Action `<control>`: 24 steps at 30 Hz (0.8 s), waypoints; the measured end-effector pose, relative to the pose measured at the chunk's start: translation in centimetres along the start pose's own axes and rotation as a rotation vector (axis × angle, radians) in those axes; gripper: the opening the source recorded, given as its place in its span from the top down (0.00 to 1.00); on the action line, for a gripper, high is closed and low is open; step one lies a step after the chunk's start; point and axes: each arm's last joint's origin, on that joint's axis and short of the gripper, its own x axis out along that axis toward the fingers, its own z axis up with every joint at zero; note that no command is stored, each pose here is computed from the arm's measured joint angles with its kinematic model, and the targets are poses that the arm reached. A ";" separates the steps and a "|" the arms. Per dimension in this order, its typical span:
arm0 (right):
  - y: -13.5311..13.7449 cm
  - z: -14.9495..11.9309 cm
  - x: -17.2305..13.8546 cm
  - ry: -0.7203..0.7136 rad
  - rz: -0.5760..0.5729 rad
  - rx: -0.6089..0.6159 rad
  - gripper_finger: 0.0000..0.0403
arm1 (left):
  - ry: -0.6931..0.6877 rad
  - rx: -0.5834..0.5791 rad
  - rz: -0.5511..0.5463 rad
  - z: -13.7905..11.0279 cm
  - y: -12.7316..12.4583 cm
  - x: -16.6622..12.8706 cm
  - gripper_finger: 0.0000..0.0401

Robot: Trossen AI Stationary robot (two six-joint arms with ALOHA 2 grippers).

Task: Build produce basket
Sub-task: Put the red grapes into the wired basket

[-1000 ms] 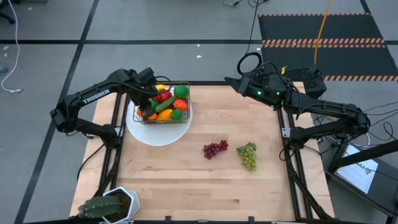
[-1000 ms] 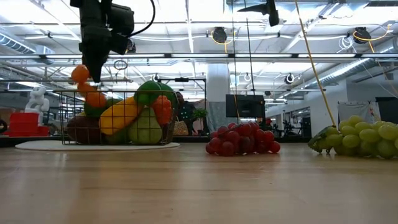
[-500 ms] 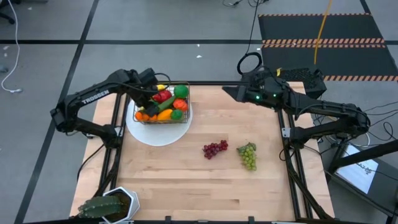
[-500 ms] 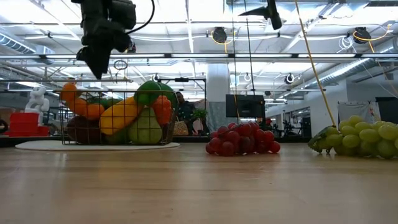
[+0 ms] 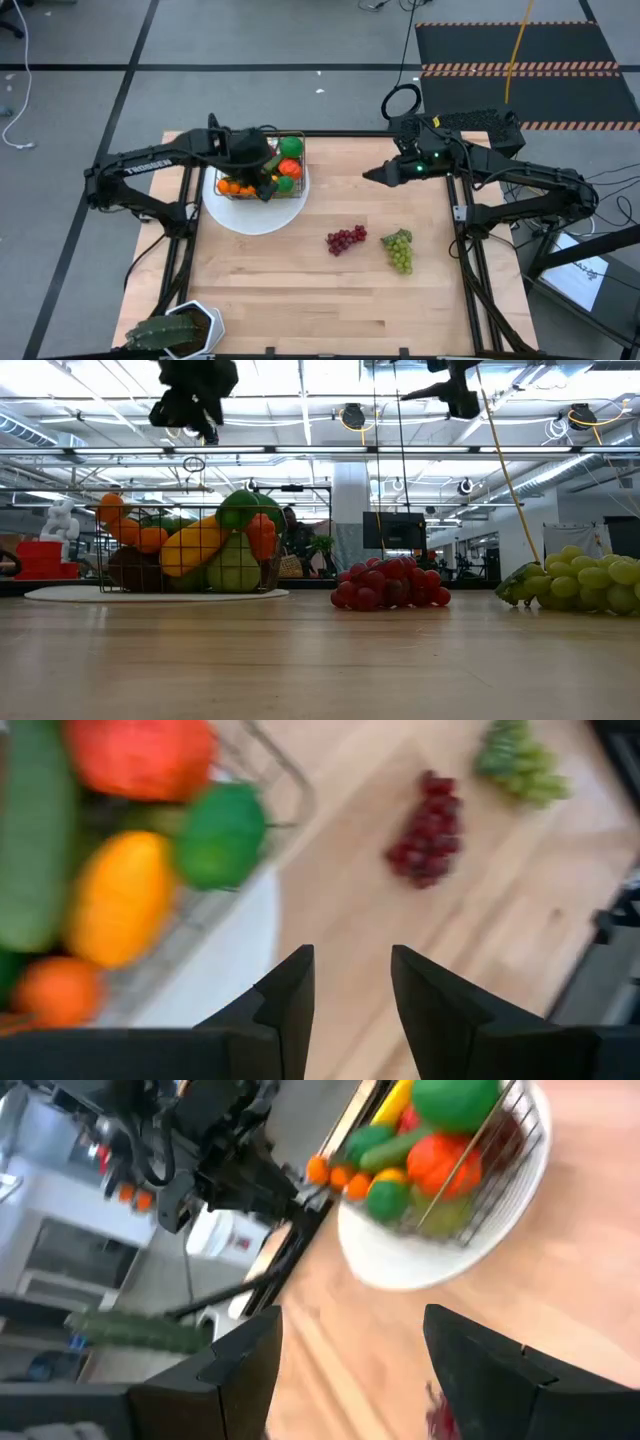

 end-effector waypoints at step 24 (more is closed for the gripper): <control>0.8 -2.5 -4.9 0.168 0.114 -0.131 0.41 | -0.181 0.597 -0.115 -5.9 -13.8 11.6 0.58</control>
